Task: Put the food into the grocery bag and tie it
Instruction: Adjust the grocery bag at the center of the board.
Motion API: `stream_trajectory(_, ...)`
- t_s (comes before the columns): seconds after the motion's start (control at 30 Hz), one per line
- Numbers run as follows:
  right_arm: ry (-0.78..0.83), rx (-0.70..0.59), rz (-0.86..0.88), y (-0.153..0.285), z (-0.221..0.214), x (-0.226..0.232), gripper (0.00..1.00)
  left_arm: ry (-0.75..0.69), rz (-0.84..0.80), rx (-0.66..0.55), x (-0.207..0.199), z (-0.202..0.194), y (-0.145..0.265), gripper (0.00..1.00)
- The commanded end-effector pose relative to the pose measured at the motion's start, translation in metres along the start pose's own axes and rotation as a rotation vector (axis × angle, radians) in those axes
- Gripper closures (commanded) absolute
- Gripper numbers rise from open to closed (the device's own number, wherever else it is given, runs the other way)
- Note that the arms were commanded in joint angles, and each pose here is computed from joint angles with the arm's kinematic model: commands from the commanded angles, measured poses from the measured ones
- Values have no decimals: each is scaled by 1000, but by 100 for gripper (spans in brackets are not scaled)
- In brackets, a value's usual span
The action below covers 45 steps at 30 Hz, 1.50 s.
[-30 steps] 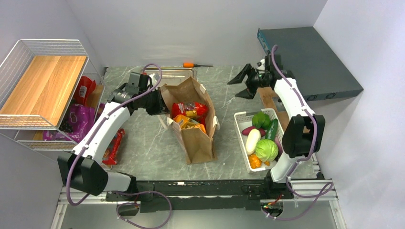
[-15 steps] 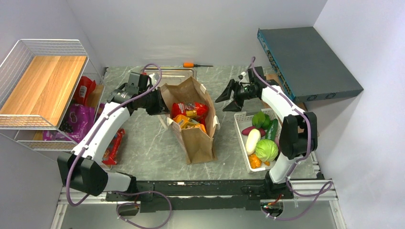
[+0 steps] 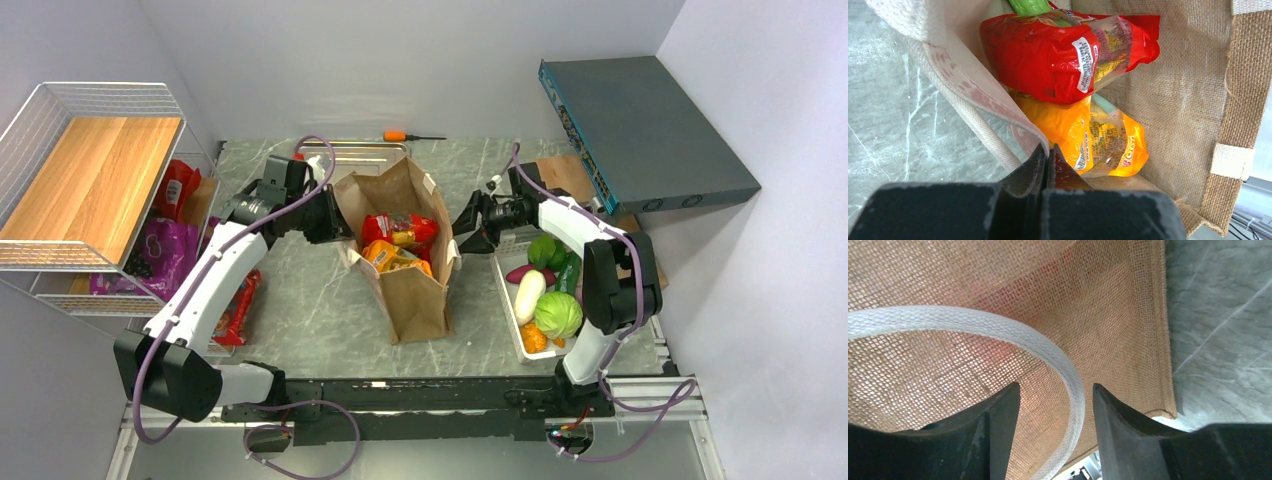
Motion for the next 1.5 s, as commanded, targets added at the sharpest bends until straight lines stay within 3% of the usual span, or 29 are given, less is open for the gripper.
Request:
stream_trajectory(0.0, 15, 37, 90, -9, -7, 9, 45, -60, -103, -103, -23, 20, 12, 100)
stream_trajectory(0.3, -4, 103, 109, -17, -25, 0, 54, -64, -116, -120, -28, 26, 12, 100)
stream_trajectory(0.47, 3, 121, 78, -15, -31, -5, 69, -60, -122, -120, -29, 26, 11, 100)
stream_trajectory(0.6, 51, 99, 17, -5, -23, 4, 89, -59, -119, -121, -29, 27, 11, 100)
stream_trajectory(0.77, 132, 32, -61, 20, -6, 35, 97, -55, -99, -119, -30, 28, 16, 99)
stream_trajectory(0.87, 176, -11, -119, 37, 5, 52, 99, -60, -90, -120, -32, 30, 19, 86)
stream_trajectory(0.97, 221, -41, -163, 51, 14, 66, 100, -64, -93, -140, -34, 33, 25, 61)
stream_trajectory(1.17, 280, -101, -247, 77, 28, 84, 100, -90, -82, -199, -43, 42, 46, 20)
stream_trajectory(1.27, 294, -130, -265, 88, 31, 90, 100, -104, -68, -224, -46, 45, 59, 10)
stream_trajectory(1.47, 295, -191, -285, 118, 34, 99, 100, -109, -29, -263, -47, 47, 85, 9)
Point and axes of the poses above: each gripper's point midway between its finger pads, its own y axis back along the fingers, its own x axis along the line the jaws close on, z = x × y, the point moved 1 cm from there along y, back along the fingers, and after that the axes turned 15 degrees about y, right-handed, at the moved point
